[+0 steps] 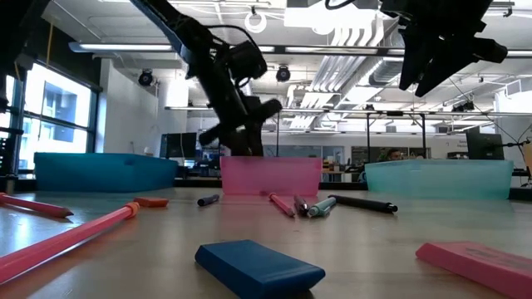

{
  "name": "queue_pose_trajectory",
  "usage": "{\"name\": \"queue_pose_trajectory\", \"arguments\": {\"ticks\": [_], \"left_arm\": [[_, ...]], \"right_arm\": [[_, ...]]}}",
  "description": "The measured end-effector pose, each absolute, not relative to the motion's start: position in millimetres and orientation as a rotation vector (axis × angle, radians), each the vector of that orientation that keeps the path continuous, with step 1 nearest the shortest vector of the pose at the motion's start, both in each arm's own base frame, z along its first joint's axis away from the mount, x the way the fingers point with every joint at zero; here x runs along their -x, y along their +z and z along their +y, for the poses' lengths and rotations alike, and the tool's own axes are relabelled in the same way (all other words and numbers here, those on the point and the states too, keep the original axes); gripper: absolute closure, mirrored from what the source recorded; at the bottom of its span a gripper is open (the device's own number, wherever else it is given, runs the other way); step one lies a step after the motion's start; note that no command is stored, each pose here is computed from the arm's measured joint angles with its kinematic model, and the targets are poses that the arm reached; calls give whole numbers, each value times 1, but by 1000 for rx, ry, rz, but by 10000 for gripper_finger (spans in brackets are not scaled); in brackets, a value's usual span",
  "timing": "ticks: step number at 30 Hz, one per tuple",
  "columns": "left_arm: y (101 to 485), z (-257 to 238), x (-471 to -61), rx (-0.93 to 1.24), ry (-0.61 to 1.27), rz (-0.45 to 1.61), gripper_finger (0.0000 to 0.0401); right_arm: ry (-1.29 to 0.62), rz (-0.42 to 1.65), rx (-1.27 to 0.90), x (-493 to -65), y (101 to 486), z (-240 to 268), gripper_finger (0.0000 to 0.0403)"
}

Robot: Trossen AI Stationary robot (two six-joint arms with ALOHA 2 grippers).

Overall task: Sort crayons/erasers/pens/pencils in bins
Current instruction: Put the black pen into the orange bin

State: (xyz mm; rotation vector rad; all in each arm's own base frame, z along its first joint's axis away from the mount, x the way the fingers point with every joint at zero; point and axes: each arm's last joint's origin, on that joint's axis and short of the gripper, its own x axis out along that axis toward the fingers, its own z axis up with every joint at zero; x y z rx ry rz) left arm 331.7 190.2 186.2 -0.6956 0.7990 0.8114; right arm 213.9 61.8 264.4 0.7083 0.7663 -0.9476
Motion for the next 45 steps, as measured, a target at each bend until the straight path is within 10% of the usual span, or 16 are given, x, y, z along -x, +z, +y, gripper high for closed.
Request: {"name": "queue_pose_trajectory", "arguments": {"ticks": [17,45], "left_arm": [[296,130,-287,668,715,754,295],[286,24,-273,601,920,1012,311]], "right_arm": [[-633,785,-475,-242,273,48,264],[-287,820,-333,-293,302,45,264]]}}
